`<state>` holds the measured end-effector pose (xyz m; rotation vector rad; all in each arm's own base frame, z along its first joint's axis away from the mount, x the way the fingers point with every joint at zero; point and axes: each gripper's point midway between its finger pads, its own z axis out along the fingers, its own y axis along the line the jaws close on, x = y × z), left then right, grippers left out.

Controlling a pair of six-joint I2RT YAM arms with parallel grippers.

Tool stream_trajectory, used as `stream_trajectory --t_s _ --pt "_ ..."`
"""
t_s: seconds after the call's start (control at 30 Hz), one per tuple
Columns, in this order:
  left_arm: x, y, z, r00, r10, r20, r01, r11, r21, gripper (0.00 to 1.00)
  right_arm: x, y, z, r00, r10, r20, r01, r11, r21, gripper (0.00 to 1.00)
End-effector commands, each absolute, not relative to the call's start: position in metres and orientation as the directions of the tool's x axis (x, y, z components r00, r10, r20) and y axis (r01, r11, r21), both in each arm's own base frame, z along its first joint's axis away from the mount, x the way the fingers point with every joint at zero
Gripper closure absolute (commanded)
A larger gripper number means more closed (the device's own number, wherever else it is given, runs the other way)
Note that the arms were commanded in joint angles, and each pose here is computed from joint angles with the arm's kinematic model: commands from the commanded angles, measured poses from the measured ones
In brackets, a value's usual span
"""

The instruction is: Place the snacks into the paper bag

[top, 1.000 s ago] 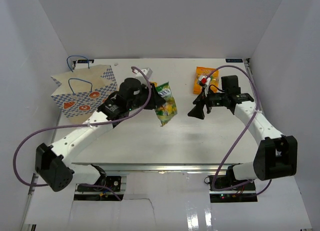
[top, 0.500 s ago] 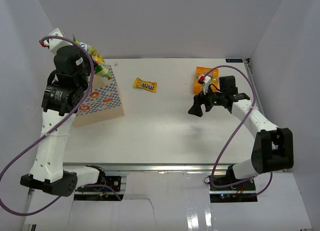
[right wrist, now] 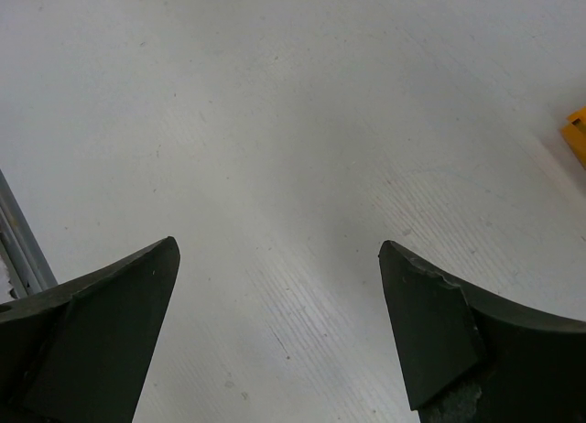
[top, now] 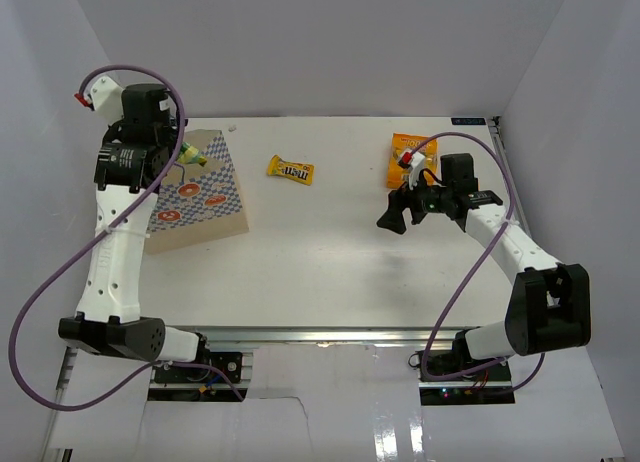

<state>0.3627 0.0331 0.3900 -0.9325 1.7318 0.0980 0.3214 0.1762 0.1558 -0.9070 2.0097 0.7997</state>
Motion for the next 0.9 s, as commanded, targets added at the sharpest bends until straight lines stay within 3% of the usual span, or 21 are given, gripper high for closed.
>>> stream_trajectory --t_s 0.0,0.1,0.23,0.33,0.37,0.5,0.7,0.8,0.87 --pt "0.373 0.051 0.404 0.021 -0.571 -0.82 -0.648 0.617 -0.446 1.0 0.326 0.175 0.169 -0.407 -0.301 -0.862 -0.811 0.554 0.189 0.04" --pt "0.375 0.057 0.388 0.009 -0.597 -0.802 -0.685 0.581 -0.44 0.99 0.328 0.174 0.17 -0.399 -0.305 -0.865 -0.81 0.559 0.177 0.04" --pt "0.37 0.067 0.364 -0.008 -0.616 -0.787 -0.728 0.543 -0.418 0.89 0.33 0.173 0.173 -0.381 -0.313 -0.87 -0.817 0.555 0.158 0.04" --pt "0.37 0.071 0.362 -0.004 -0.627 -0.779 -0.732 0.533 -0.425 0.68 0.333 0.173 0.175 -0.355 -0.325 -0.876 -0.826 0.547 0.132 0.05" --pt "0.371 0.071 0.364 -0.001 -0.628 -0.778 -0.728 0.534 -0.43 0.54 0.334 0.174 0.177 -0.343 -0.329 -0.88 -0.832 0.54 0.122 0.04" --pt "0.376 0.064 0.379 0.004 -0.634 -0.773 -0.679 0.566 -0.468 0.26 0.34 0.178 0.184 -0.271 -0.362 -0.892 -0.874 0.481 0.07 0.02" --pt "0.373 0.028 0.421 -0.039 -0.621 -0.783 -0.433 0.717 -0.547 0.08 0.357 0.197 0.19 -0.186 -0.43 -0.884 -0.921 0.39 0.004 0.06" --pt "0.364 -0.015 0.448 -0.098 -0.541 -0.835 -0.122 0.839 -0.53 0.06 0.364 0.205 0.194 -0.191 -0.43 -0.883 -0.926 0.377 0.017 0.07" --pt "0.359 -0.054 0.463 -0.147 -0.526 -0.838 0.116 0.832 -0.543 0.02 0.367 0.207 0.196 -0.192 -0.419 -0.887 -0.925 0.378 0.022 0.07"
